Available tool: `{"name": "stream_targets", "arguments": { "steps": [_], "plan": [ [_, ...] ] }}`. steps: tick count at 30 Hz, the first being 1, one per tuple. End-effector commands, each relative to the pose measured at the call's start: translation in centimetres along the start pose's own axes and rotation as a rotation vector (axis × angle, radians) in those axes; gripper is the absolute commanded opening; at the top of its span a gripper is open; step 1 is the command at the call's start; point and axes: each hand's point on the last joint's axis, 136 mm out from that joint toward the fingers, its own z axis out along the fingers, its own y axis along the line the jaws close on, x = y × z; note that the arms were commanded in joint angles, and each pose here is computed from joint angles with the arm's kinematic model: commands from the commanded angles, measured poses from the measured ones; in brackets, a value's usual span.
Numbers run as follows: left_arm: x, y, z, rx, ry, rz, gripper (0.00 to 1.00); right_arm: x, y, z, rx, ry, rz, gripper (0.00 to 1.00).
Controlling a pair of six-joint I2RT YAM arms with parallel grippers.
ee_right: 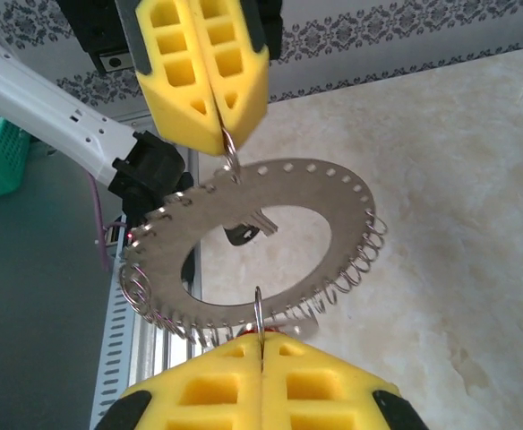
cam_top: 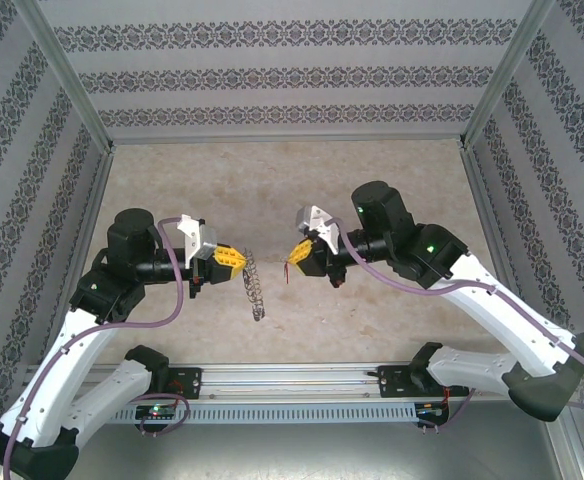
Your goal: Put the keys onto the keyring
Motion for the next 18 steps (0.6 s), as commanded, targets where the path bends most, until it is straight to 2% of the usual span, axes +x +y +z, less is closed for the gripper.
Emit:
{"name": "stream_targets", "arguments": {
  "steps": [1, 18],
  "plan": [
    [-2.0, -1.1, -0.2, 0.048, -0.052, 0.087, 0.0, -1.6, 0.6, 0.3, -0.019, -0.03, -0.014, 0.0],
    [-1.6, -1.3, 0.1, 0.081, -0.053, 0.073, 0.0, -4.1, 1.1, 2.9, -0.081, -0.057, -0.058, 0.0]
  ]
}}
